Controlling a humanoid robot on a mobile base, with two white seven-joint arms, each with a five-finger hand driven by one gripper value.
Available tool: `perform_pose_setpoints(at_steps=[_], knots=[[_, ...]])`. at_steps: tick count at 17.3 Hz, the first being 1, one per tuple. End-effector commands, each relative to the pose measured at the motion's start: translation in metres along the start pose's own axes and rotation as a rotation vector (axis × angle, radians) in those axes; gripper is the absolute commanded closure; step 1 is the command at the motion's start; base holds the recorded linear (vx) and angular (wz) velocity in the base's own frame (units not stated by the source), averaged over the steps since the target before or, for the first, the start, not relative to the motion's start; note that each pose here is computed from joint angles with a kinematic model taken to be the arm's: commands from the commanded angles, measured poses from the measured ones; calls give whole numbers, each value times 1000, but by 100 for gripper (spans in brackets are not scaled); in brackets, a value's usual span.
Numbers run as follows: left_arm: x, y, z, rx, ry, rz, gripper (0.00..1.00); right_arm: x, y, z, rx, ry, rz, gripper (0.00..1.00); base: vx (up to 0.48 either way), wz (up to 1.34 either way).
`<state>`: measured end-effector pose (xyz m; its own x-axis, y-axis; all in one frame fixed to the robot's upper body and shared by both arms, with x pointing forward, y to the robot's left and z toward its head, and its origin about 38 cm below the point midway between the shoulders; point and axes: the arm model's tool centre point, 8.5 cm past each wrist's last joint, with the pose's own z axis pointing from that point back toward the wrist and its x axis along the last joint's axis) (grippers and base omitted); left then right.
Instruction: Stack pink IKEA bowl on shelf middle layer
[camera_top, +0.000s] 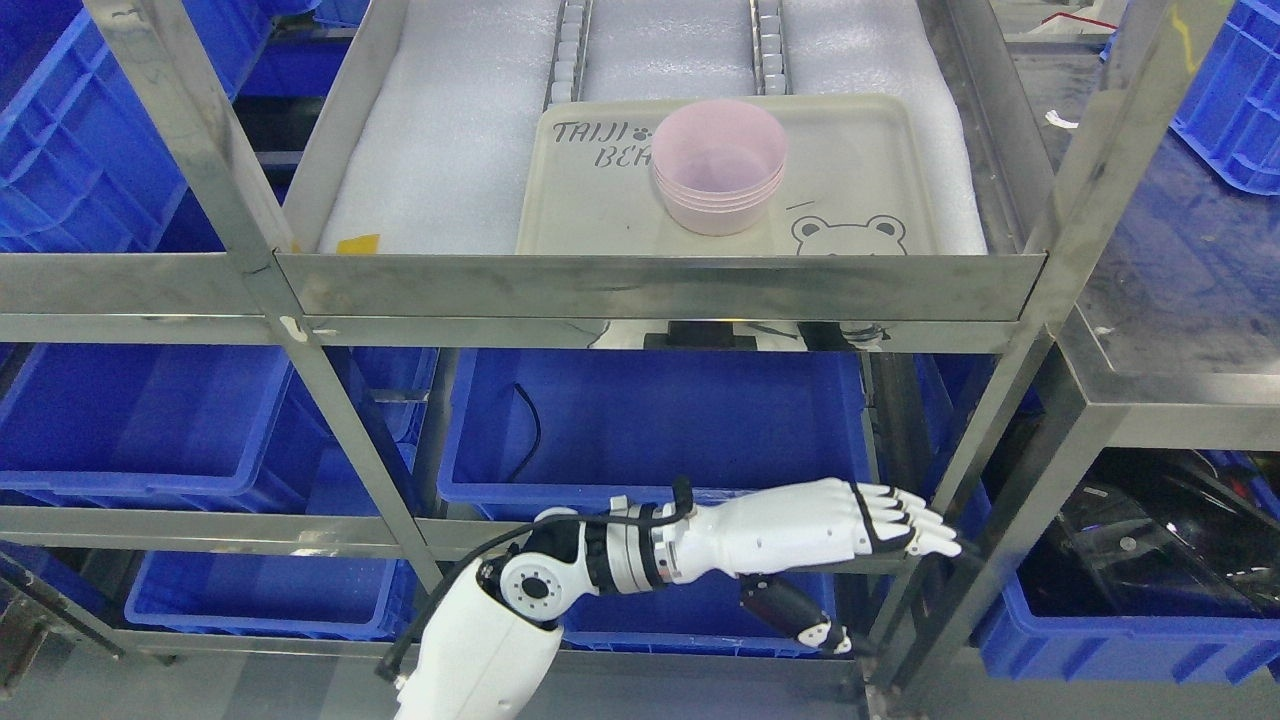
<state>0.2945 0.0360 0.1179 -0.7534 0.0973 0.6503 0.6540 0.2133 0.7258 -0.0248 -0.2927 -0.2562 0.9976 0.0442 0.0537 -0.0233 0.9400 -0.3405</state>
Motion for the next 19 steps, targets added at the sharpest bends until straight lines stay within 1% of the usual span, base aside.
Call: perform_pose_setpoints(at_steps=[1,3,6,9,11,12,13,14,16,19], knots=[[-20,-90,62,92,201,271,16,6,-11,-3,-17,-17,1,0,-2,-18],[-36,-92,86,192,286,315,14,6,-11,-3,-17,-17,3,0,-1,-9],[-62,-74,117,599,488,345,8,6,-11,-3,-17,-17,3,0,-1,23],[-73,-61,137,873,618,365,6,6,-11,-3,-17,-17,3,0,-1,12],[-75,-54,150,981,664,349,6,6,-11,-3,-17,-17,3,0,0,0],[-75,-48,158,1040,666,355,6,6,-11,-3,-17,-17,3,0,0,0],[-74,-43,161,1074,656,369,6,6,-11,-3,-17,-17,3,0,0,0],[-75,-36,169,1122,678,405,5,6,-11,-3,-17,-17,3,0,0,0],[-78,-29,178,1151,711,414,4,6,-11,-3,-17,-17,3,0,0,0],[-76,-23,178,1159,703,406,4,6,-11,-3,-17,-17,3,0,0,0]])
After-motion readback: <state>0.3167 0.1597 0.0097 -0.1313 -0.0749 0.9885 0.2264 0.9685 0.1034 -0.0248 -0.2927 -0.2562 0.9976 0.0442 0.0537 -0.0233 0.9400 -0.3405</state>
